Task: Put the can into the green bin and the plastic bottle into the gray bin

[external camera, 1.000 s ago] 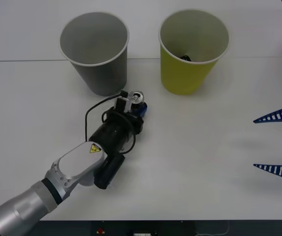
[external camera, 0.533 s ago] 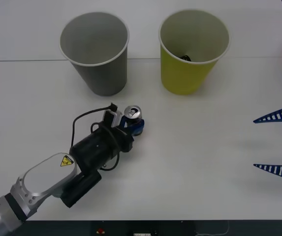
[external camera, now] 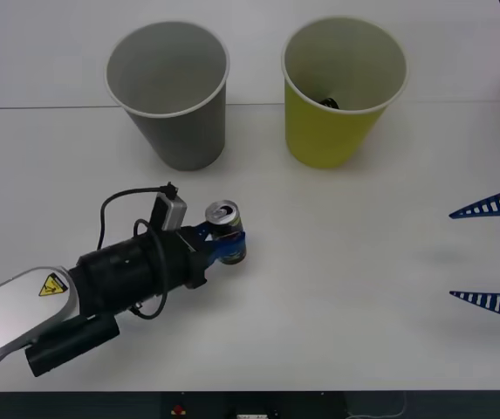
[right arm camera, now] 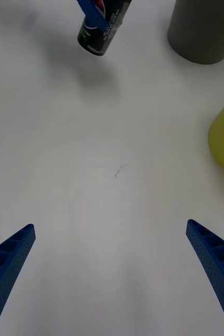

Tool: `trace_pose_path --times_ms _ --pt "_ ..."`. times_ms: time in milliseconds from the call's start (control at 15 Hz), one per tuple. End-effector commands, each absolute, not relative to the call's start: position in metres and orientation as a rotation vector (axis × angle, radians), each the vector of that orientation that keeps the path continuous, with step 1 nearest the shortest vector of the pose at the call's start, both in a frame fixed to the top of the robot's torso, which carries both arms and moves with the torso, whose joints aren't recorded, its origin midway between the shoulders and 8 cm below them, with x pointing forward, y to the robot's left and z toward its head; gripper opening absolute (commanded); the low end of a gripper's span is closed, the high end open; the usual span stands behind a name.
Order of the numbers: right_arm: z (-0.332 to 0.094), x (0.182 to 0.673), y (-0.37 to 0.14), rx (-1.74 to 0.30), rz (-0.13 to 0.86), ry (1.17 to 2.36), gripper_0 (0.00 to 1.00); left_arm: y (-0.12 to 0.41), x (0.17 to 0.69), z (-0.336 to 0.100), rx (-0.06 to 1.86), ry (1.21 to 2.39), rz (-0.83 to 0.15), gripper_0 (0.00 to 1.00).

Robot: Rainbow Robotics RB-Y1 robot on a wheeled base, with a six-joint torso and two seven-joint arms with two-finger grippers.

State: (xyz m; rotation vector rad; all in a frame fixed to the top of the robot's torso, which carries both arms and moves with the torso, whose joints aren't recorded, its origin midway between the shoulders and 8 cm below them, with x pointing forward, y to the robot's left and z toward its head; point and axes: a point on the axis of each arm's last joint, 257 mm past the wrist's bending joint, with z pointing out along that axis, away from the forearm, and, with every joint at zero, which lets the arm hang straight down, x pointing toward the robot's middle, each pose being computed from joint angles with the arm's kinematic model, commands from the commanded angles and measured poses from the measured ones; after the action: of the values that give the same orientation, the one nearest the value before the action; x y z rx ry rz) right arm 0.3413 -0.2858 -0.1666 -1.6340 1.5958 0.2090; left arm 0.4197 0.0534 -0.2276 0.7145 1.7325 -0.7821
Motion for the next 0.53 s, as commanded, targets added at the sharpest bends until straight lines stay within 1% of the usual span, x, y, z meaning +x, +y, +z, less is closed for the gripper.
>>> trace_pose_path --times_ms 67,333,533 --pt "-0.167 0.341 -0.286 -1.634 0.209 1.596 1.0 0.065 0.417 -0.213 0.812 1.751 -0.788 0.0" --pt "-0.167 0.341 -0.286 -1.634 0.209 1.596 1.0 0.07 0.412 -0.184 0.893 1.835 -0.799 0.0" --pt "-0.167 0.341 -0.286 -1.634 0.209 1.596 1.0 0.07 0.412 -0.162 0.914 1.894 -0.748 0.0"
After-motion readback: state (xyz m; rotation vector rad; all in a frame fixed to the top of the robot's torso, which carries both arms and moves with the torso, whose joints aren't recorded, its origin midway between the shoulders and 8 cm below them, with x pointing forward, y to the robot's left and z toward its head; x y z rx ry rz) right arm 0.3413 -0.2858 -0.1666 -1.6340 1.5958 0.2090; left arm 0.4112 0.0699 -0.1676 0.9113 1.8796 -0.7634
